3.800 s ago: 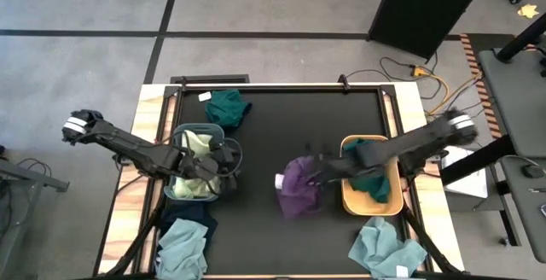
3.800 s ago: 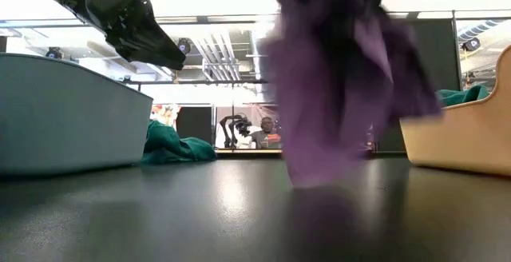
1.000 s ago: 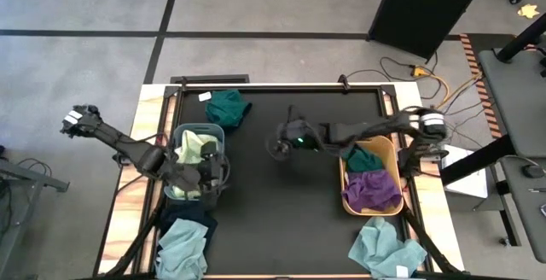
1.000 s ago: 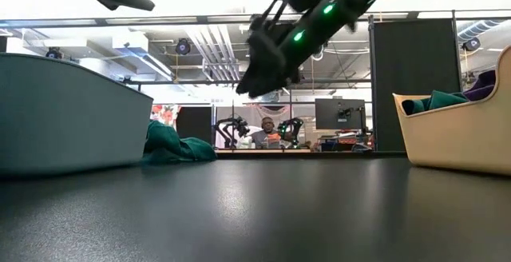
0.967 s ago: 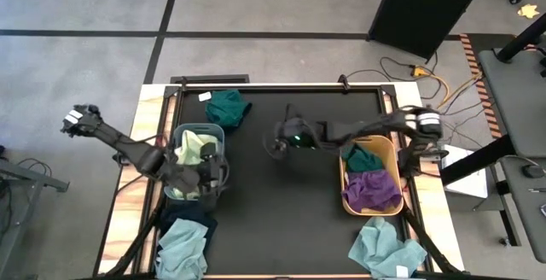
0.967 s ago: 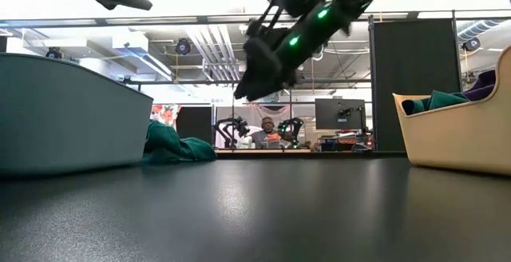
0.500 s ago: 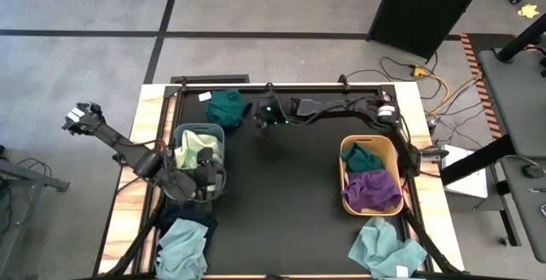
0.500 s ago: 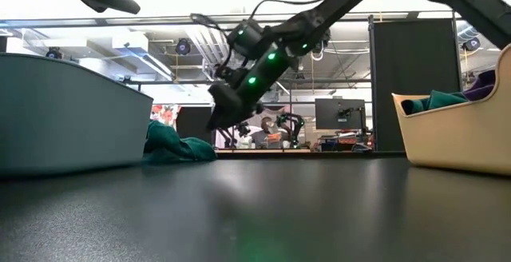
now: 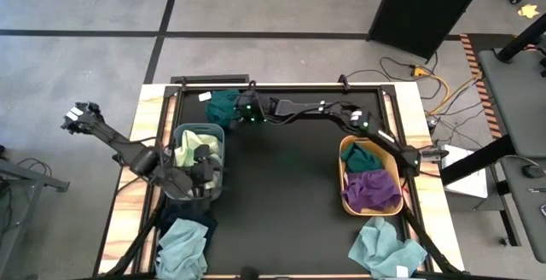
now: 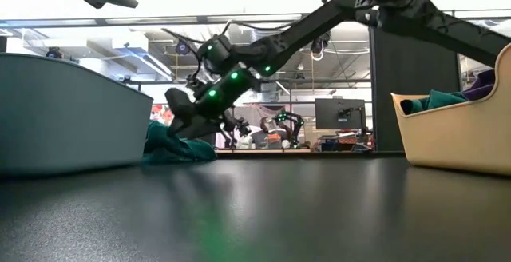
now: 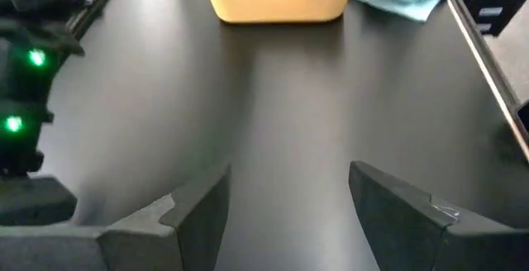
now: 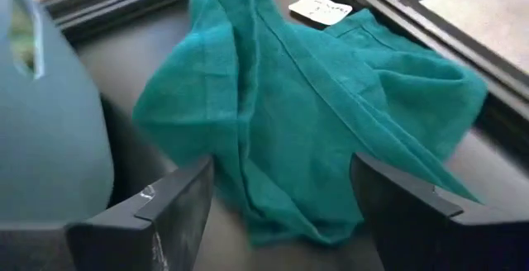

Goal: Sort microfiber towel by color & place in baskets
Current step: Put the green towel into the yellow bin

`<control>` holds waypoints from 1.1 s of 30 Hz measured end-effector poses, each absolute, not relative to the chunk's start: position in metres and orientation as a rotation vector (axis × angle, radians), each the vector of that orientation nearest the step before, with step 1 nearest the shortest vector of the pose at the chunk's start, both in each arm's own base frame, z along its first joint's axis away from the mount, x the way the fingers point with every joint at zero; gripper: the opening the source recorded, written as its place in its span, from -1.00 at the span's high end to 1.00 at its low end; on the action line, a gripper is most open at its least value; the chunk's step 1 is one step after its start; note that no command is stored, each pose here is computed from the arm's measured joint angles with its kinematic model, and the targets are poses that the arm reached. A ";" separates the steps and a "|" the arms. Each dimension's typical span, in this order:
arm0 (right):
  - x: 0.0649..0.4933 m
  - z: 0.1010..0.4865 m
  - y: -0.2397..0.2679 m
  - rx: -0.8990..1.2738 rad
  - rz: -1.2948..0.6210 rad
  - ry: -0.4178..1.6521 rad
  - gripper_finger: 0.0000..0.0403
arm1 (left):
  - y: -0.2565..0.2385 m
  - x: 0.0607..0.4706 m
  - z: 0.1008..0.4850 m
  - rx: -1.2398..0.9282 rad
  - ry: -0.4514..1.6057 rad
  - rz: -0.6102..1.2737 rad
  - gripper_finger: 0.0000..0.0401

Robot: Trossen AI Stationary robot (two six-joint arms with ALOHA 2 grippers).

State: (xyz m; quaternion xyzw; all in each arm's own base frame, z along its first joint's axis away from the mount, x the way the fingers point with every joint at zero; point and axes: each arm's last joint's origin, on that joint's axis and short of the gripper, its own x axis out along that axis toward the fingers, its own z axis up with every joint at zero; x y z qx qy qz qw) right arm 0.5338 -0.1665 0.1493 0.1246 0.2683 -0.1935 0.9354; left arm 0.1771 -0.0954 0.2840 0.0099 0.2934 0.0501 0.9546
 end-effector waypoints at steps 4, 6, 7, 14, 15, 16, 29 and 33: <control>0.544 0.139 -0.170 0.287 -0.405 0.513 -0.28 | -0.093 0.173 0.289 0.000 0.576 0.101 -0.15; 0.547 0.136 -0.170 0.285 -0.403 0.494 -0.25 | -0.091 0.171 0.290 -0.002 0.574 0.100 -0.15; 0.547 0.135 -0.171 0.287 -0.402 0.486 -0.22 | -0.091 0.170 0.290 -0.003 0.573 0.100 -0.15; 0.550 0.133 -0.164 0.301 -0.293 0.493 -0.04 | -0.089 0.167 0.292 -0.011 0.566 0.100 -0.15; 0.551 0.133 -0.162 0.292 -0.277 0.495 -0.02 | -0.089 0.167 0.293 -0.014 0.566 0.100 -0.15; 0.551 0.134 -0.161 0.275 -0.268 0.498 -0.01 | -0.089 0.167 0.293 -0.016 0.565 0.101 -0.15; 0.553 0.128 -0.154 0.116 -0.329 0.539 0.20 | -0.088 0.167 0.292 -0.017 0.562 0.120 -0.15; 0.555 0.130 -0.153 0.113 -0.328 0.511 0.66 | -0.088 0.167 0.293 -0.004 0.559 0.126 -0.15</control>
